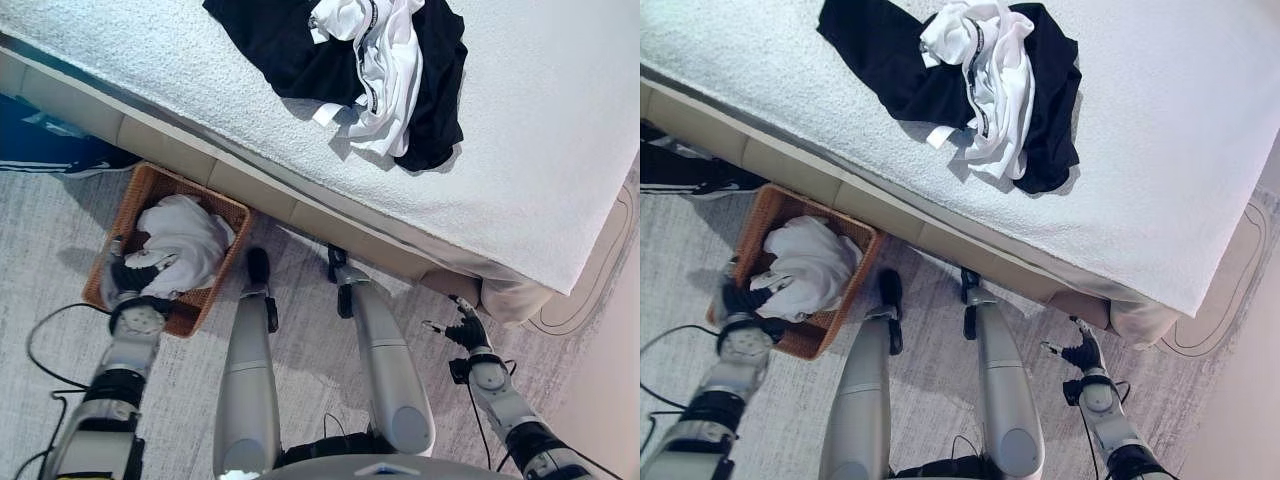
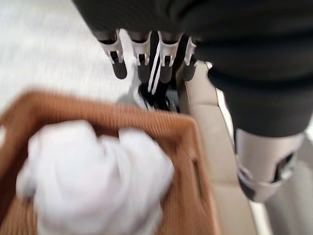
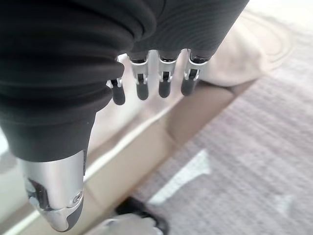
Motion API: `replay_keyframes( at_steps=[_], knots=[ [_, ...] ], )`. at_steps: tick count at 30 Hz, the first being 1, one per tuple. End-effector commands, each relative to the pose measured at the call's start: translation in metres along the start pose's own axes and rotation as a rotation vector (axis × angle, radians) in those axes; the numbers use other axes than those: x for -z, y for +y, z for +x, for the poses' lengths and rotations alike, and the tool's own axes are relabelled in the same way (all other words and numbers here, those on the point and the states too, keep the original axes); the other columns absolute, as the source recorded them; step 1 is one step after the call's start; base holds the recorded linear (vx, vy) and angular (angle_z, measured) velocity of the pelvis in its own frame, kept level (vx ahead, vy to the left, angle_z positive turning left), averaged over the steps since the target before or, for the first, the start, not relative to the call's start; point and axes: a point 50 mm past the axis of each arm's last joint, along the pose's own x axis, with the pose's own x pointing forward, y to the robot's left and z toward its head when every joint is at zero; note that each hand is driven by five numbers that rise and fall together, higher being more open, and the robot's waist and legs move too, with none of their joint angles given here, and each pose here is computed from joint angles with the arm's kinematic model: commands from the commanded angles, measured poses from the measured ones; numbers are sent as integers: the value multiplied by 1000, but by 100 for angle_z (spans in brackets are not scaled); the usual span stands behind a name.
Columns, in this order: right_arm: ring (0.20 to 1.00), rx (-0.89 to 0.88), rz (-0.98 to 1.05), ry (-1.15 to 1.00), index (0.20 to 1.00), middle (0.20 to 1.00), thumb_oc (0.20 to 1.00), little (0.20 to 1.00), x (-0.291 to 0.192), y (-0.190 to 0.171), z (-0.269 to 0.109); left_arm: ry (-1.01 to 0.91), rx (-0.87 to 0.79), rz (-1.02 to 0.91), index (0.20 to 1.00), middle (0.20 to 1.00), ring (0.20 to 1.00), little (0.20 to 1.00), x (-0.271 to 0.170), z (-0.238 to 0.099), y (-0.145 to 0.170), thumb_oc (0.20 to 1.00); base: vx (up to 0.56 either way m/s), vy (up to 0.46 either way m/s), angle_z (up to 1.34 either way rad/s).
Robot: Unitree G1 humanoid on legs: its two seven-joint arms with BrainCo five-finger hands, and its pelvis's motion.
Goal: Pick up clothes into the bucket
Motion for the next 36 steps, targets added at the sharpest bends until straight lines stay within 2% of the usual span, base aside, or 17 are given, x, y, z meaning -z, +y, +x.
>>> replay_keyframes(
  at_steps=[1, 7, 16, 21, 29, 36],
  knots=[
    [1000, 122, -27, -61, 1000, 1000, 1000, 1000, -12, -32, 8, 69, 78, -80, 1000, 1000, 1000, 1000, 25, -18, -15, 1000, 36, -45, 3],
    [1000, 154, 73, -207, 1000, 1000, 1000, 1000, -50, -35, 15, 141, 192, -92, 1000, 1000, 1000, 1000, 49, -46, -42, 1000, 47, -60, 6],
    [1000, 140, 207, -415, 1000, 1000, 1000, 1000, -88, -38, 3, 165, 257, -31, 1000, 1000, 1000, 1000, 74, -69, -43, 1000, 77, -75, 8],
    [1000, 229, 118, -534, 1000, 1000, 1000, 1000, -118, -55, 7, 155, 323, -2, 1000, 1000, 1000, 1000, 79, -83, -52, 1000, 43, -65, 7],
    [1000, 431, 48, -543, 1000, 1000, 1000, 1000, -190, -95, 51, 158, 551, 118, 1000, 1000, 1000, 1000, 92, -116, -80, 1000, -12, -32, 5],
    [1000, 543, -63, -563, 1000, 1000, 1000, 1000, -234, -130, 60, 160, 583, 129, 1000, 1000, 1000, 1000, 92, -120, -84, 1000, -20, 0, 4]
  ],
)
